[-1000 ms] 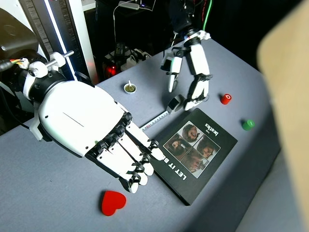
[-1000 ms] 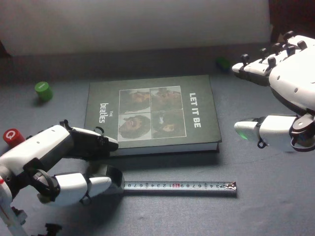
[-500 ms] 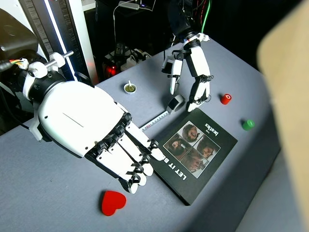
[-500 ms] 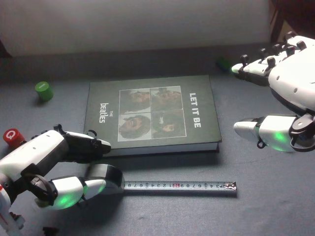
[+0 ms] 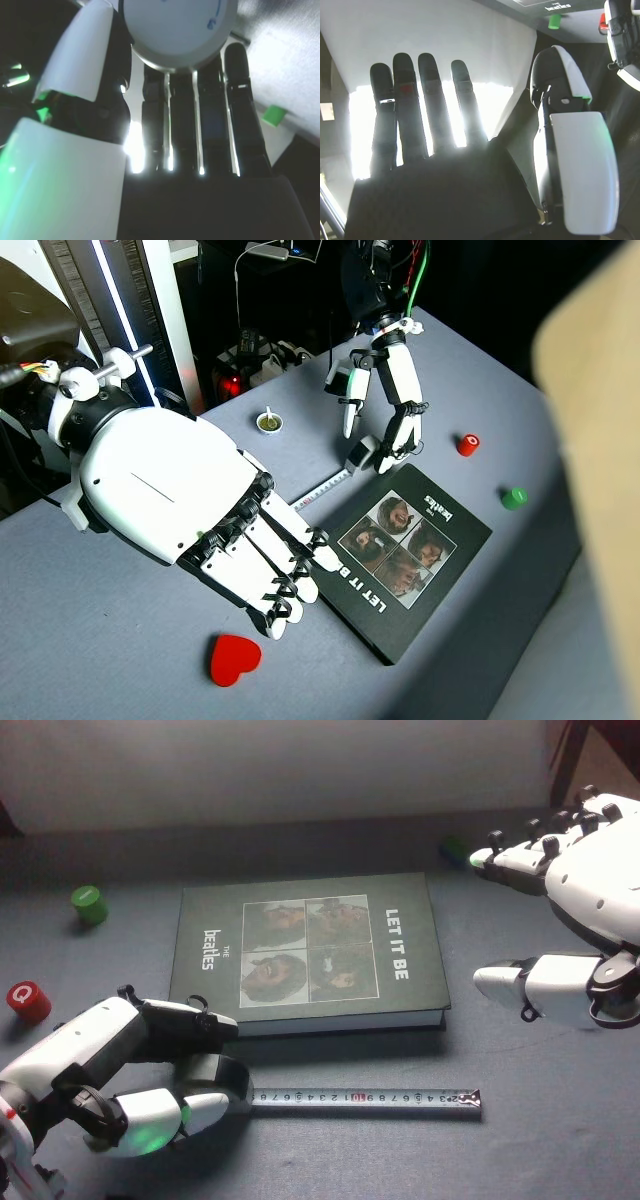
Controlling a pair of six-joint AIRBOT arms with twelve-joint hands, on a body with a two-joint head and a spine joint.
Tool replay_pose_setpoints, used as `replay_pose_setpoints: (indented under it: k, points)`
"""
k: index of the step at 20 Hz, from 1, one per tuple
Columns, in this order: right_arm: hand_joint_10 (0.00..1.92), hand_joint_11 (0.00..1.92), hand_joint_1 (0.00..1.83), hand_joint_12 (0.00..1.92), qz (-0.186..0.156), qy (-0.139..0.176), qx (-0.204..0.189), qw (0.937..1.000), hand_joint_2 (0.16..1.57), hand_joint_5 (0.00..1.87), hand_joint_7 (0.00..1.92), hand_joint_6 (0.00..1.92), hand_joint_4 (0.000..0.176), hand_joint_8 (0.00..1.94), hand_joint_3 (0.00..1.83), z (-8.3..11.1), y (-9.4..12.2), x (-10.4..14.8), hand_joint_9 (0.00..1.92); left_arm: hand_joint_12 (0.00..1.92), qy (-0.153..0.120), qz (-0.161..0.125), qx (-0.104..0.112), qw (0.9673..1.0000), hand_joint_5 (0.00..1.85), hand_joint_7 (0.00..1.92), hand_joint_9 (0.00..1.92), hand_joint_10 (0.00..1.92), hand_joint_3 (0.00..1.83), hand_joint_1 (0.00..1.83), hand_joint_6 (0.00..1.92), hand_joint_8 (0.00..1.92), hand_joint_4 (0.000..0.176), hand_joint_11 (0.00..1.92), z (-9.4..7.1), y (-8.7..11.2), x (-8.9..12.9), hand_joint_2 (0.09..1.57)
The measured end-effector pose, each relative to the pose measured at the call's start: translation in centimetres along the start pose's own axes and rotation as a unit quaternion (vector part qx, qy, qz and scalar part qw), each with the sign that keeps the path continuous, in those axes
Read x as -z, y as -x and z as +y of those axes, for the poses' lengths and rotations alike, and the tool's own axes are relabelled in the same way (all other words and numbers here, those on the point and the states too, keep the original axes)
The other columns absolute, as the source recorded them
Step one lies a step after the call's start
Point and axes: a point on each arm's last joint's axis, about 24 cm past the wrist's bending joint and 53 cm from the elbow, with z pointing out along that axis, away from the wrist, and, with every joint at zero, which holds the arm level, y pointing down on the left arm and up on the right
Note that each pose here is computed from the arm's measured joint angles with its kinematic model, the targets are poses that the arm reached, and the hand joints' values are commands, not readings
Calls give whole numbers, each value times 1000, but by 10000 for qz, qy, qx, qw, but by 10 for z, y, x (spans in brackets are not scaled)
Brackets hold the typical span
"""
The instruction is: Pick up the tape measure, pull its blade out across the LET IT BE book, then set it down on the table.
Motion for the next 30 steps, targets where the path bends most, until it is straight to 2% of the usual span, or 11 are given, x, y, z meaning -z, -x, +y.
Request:
replay_pose_setpoints:
  k: [6, 11, 15, 19, 26, 27, 28, 29, 30]
  points:
    - [2, 98, 217, 846, 3, 5, -2, 10000, 1155, 219, 369, 2, 73, 3, 2, 0, 0, 0, 402, 823, 36, -32, 78, 10000, 689, 774, 718, 4, 1, 1110, 0, 3, 0, 311, 5, -2, -1, 1087]
    - [3, 100, 198, 846, 1, 6, 1, 10000, 1163, 220, 363, 2, 74, 0, 3, 0, 0, 0, 408, 820, 55, -26, -85, 9999, 683, 770, 716, 3, 0, 1110, 0, 0, 0, 308, 8, -6, -2, 1087]
    - [1, 87, 203, 840, 1, 11, 4, 10000, 1163, 230, 368, 5, 73, 2, 2, 1, 0, 0, 405, 820, 69, -31, -301, 9995, 685, 770, 716, 2, 0, 1113, 1, 0, 0, 311, 11, -7, -4, 1086]
    - [0, 86, 204, 840, 1, 30, 16, 10000, 1163, 218, 363, 0, 74, 0, 1, 1, 0, 0, 402, 817, 51, -16, -653, 9979, 690, 772, 715, 2, 1, 1116, 3, 1, 0, 309, 4, -8, -10, 1088]
    - [0, 78, 168, 840, -1, 32, 19, 10000, 1179, 202, 342, 1, 75, 5, 5, 1, 0, 0, 386, 814, 112, 68, -947, 9954, 703, 781, 721, 4, 3, 1120, 6, 4, 0, 314, 8, -13, -10, 1094]
    - [0, 75, 167, 839, -1, 32, 17, 10000, 1179, 209, 347, 3, 74, 6, 4, 1, 0, 0, 385, 841, 108, 73, -993, 9950, 753, 819, 759, 18, 2, 1138, 22, 17, 0, 377, 8, -12, -10, 1095]
    - [0, 75, 167, 839, -1, 32, 17, 10000, 1180, 213, 348, 5, 74, 6, 4, 1, 0, 0, 386, 957, 108, 71, -1029, 9946, 833, 890, 838, 38, 1, 1190, 20, 22, 0, 490, 9, -11, -11, 1092]
    - [6, 74, 166, 839, 1, 40, 21, 10000, 1180, 216, 355, 6, 74, 8, 4, 2, 0, 0, 399, 1181, 98, 60, -1058, 9943, 899, 1013, 989, 123, 1, 1235, 742, 832, 0, 621, 8, -11, -11, 1110]
    - [8, 75, 167, 839, 3, 43, 21, 10000, 1181, 219, 360, 6, 74, 9, 4, 2, 0, 0, 405, 1336, 66, 41, -1099, 9939, 862, 931, 849, 1146, 0, 1339, 883, 1094, 0, 704, 7, -9, -11, 1147]
